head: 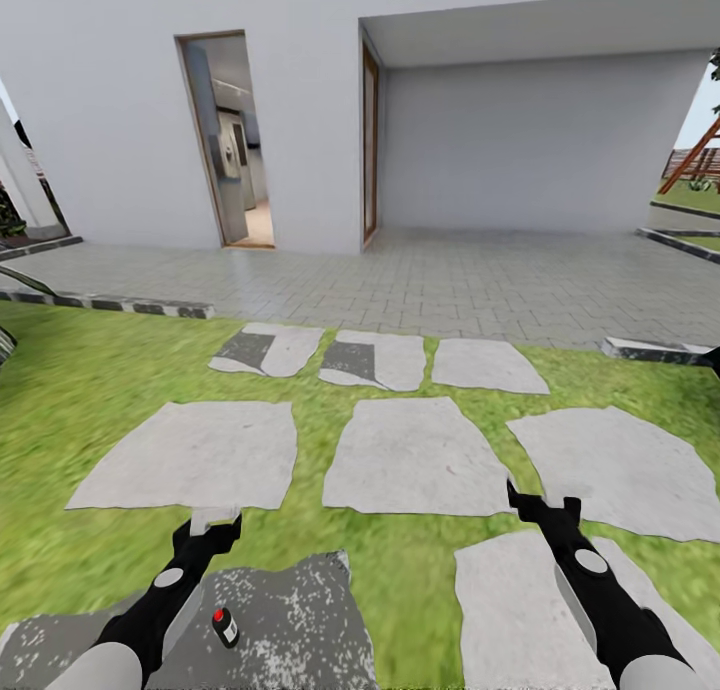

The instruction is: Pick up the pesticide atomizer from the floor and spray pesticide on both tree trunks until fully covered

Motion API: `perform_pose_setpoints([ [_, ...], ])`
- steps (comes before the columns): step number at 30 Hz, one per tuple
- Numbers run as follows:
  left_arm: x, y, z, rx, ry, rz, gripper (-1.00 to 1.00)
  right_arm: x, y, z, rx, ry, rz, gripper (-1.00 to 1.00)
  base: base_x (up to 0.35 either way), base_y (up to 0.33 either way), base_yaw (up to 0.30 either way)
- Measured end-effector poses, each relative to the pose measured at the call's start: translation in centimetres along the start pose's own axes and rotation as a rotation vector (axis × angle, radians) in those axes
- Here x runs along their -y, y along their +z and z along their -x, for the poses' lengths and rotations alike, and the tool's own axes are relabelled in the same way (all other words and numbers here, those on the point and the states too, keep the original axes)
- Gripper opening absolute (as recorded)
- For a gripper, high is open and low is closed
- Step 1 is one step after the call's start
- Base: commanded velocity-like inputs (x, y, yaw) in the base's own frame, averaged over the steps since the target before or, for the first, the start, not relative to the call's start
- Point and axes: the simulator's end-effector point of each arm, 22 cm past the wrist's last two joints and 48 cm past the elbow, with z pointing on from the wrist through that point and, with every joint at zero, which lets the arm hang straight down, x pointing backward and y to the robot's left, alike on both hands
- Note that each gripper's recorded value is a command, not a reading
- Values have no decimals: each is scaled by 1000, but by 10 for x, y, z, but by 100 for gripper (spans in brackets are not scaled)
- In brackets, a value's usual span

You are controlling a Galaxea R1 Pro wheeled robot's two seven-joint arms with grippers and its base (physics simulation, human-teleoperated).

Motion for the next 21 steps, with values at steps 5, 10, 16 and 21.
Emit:
perform_pose_setpoints([
  [5,-1,5,-14,-5,2,1,100,-2,2,-16,-8,-3,3,100,0,0,0],
  [10,0,9,-29,-11,3,1,100,-5,3,-33,-16,-4,4,100,0,0,0],
  [16,1,15,-47,-20,5,0,100,-6,5,-52,-25,-5,6,100,0,0,0],
  [21,1,19,-64,-44,10,-2,100,-8,8,-69,-49,-10,8,100,0,0,0],
])
